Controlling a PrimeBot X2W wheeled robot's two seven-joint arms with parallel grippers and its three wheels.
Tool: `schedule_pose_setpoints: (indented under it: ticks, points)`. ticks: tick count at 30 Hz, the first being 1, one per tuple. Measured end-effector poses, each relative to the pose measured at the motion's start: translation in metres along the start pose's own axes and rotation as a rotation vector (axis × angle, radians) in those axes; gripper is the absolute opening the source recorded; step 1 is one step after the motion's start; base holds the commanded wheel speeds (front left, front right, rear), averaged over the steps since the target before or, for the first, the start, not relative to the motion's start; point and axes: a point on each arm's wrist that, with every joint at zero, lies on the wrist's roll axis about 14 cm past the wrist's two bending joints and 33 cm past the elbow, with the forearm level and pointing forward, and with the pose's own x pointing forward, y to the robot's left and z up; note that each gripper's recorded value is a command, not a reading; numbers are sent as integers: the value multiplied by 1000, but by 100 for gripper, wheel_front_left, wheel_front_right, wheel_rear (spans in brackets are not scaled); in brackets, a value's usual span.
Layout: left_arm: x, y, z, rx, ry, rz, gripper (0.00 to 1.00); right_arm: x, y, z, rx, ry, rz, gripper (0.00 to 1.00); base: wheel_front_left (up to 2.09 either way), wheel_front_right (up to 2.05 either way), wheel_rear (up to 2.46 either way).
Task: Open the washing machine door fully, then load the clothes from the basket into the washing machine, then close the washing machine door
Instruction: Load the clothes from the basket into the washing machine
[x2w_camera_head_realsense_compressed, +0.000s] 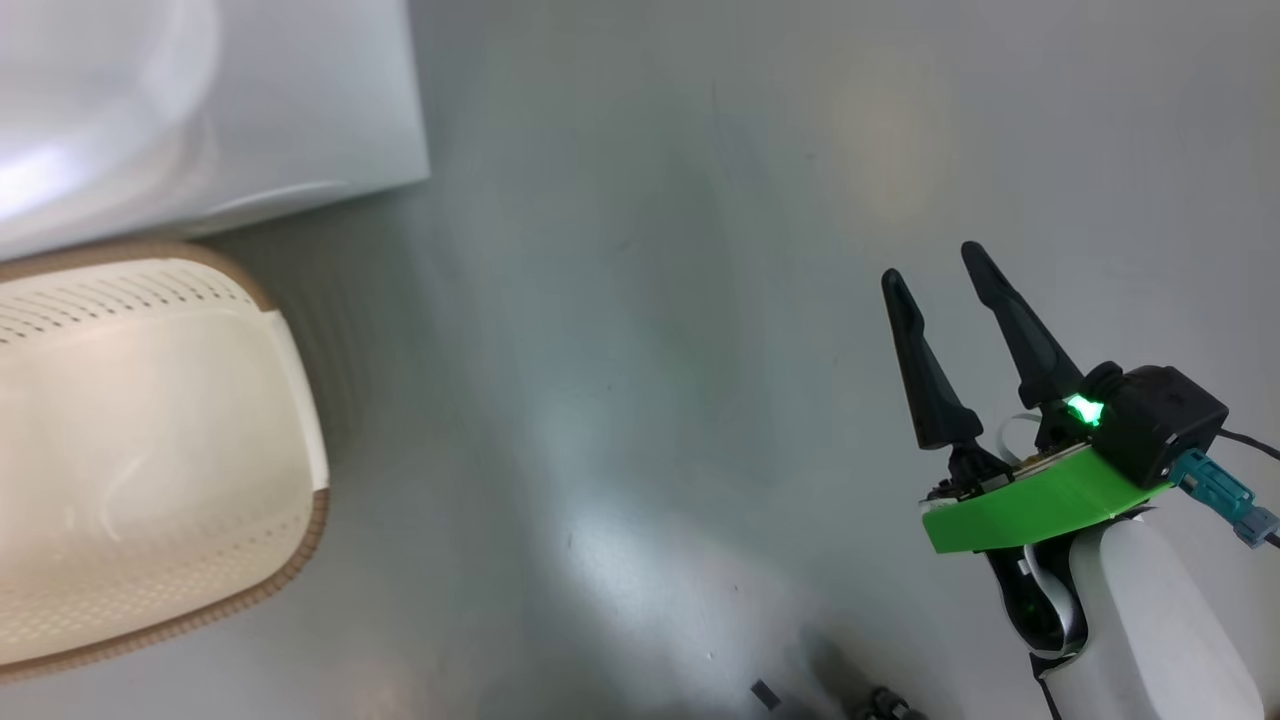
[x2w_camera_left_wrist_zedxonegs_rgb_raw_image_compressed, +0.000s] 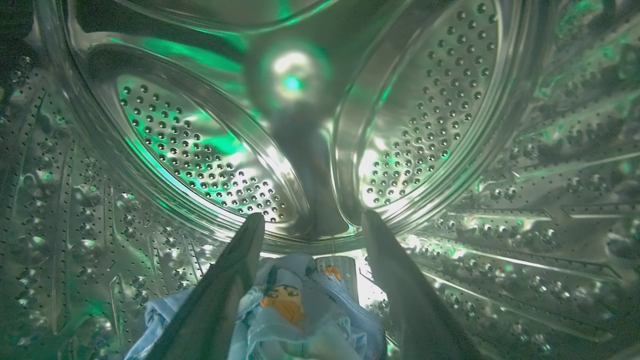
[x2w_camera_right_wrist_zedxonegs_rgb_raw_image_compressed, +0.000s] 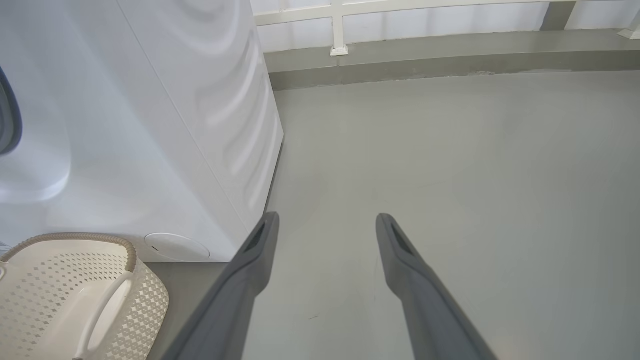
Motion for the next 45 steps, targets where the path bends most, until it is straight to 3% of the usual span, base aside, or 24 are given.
schedule_pose_setpoints:
  ticks: [14,21,35,45]
  points:
    - [-85,-23,-13,41,127,-89,100,-21,2,43,-26,-92,18,100,0,0,0]
    - [-138,-28,-5,-11,105,-101,100,-33,3,56,-40,-121,26,100,0,0,0]
    - [-253,-26,11,-95,53,2,100,-56,17,77,-34,-177,59,100,0,0,0]
    - [-303,-27,14,-159,47,82,100,-70,20,85,-36,-197,70,100,0,0,0]
